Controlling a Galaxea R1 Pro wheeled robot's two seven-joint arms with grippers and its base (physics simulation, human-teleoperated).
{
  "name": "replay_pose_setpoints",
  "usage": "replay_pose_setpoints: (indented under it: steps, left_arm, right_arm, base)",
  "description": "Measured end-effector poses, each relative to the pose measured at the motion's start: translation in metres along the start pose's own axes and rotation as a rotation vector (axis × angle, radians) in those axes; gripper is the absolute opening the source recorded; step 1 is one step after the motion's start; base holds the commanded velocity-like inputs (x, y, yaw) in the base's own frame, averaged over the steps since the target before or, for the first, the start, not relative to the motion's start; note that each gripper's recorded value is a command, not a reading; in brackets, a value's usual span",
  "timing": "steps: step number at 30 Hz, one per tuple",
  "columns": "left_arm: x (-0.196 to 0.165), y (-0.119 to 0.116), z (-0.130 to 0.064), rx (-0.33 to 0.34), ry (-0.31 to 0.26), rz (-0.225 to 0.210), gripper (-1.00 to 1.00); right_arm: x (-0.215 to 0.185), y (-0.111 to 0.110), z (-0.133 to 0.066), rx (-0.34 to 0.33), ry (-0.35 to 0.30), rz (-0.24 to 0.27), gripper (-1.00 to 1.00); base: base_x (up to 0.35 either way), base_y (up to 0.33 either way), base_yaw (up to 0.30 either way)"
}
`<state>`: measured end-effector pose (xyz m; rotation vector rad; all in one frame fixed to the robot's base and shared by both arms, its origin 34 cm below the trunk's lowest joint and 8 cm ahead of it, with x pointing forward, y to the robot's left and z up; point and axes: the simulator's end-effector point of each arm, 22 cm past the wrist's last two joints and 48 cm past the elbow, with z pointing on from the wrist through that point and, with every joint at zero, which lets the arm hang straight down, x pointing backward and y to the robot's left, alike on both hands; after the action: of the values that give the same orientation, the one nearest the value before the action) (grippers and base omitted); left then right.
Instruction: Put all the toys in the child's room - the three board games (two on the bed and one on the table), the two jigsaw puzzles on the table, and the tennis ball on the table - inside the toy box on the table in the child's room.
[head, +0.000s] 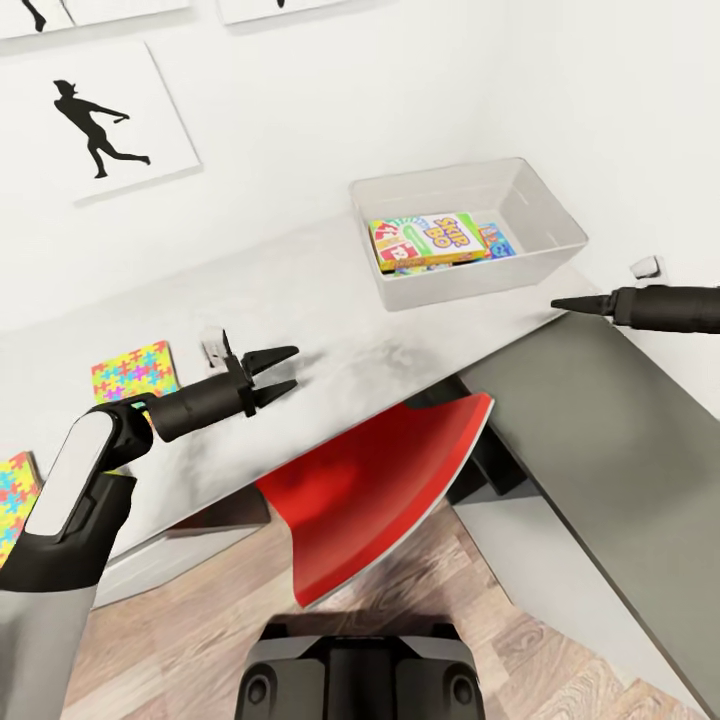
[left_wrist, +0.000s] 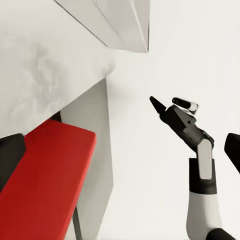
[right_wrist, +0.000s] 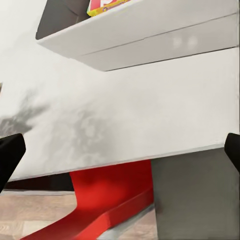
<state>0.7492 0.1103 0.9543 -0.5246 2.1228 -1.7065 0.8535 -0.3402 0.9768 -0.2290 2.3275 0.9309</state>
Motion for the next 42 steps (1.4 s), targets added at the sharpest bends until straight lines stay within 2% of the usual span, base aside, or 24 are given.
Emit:
replay_pose_setpoints:
  steps: [4, 9, 12, 15, 17, 18, 20, 23, 25, 33, 42]
  left_arm:
    - [0.009, 0.008, 0.001, -0.033, 0.010, 0.011, 1.00]
    - [0.022, 0.023, 0.007, -0.094, 0.014, 0.039, 1.00]
    - [0.024, 0.023, 0.010, -0.105, 0.011, 0.052, 1.00]
    - [0.029, 0.024, 0.020, -0.130, 0.009, 0.073, 1.00]
    - [0.036, 0.024, 0.034, -0.164, 0.010, 0.092, 1.00]
    - [0.036, 0.023, 0.034, -0.164, 0.009, 0.094, 1.00]
    - [0.042, 0.026, 0.049, -0.219, 0.012, 0.108, 1.00]
    - [0.046, 0.026, 0.056, -0.253, 0.013, 0.117, 1.00]
    - [0.053, 0.031, 0.065, -0.317, 0.020, 0.127, 1.00]
    - [0.059, 0.034, 0.073, -0.412, 0.020, 0.149, 1.00]
    - [0.054, 0.038, 0.065, -0.459, -0.003, 0.148, 1.00]
  right_arm:
    - [0.004, 0.001, 0.001, 0.029, -0.005, -0.011, 1.00]
    - [0.006, 0.007, 0.003, 0.092, -0.014, -0.056, 1.00]
    - [0.004, 0.011, 0.002, 0.106, -0.021, -0.070, 1.00]
    - [0.001, 0.016, 0.001, 0.126, -0.032, -0.088, 1.00]
    - [-0.002, 0.022, 0.000, 0.136, -0.044, -0.095, 1.00]
    - [-0.003, 0.023, 0.000, 0.136, -0.046, -0.097, 1.00]
    - [-0.007, 0.029, -0.001, 0.139, -0.060, -0.099, 1.00]
    - [-0.010, 0.034, -0.003, 0.140, -0.069, -0.103, 1.00]
    - [-0.013, 0.041, -0.004, 0.140, -0.081, -0.104, 1.00]
    - [-0.020, 0.052, -0.006, 0.161, -0.104, -0.109, 1.00]
    - [-0.022, 0.067, -0.003, 0.154, -0.119, -0.114, 1.00]
  base:
    - [0.000, 0.000, 0.000]
    - [0.000, 0.000, 0.000]
    - [0.000, 0.000, 0.000]
    - [0.000, 0.000, 0.000]
    - [0.000, 0.000, 0.000]
    - [0.000, 0.000, 0.000]
    - [0.000, 0.000, 0.000]
    - [0.000, 0.000, 0.000]
    - [0.000, 0.000, 0.000]
    - [0.000, 0.000, 0.000]
    - [0.000, 0.000, 0.010]
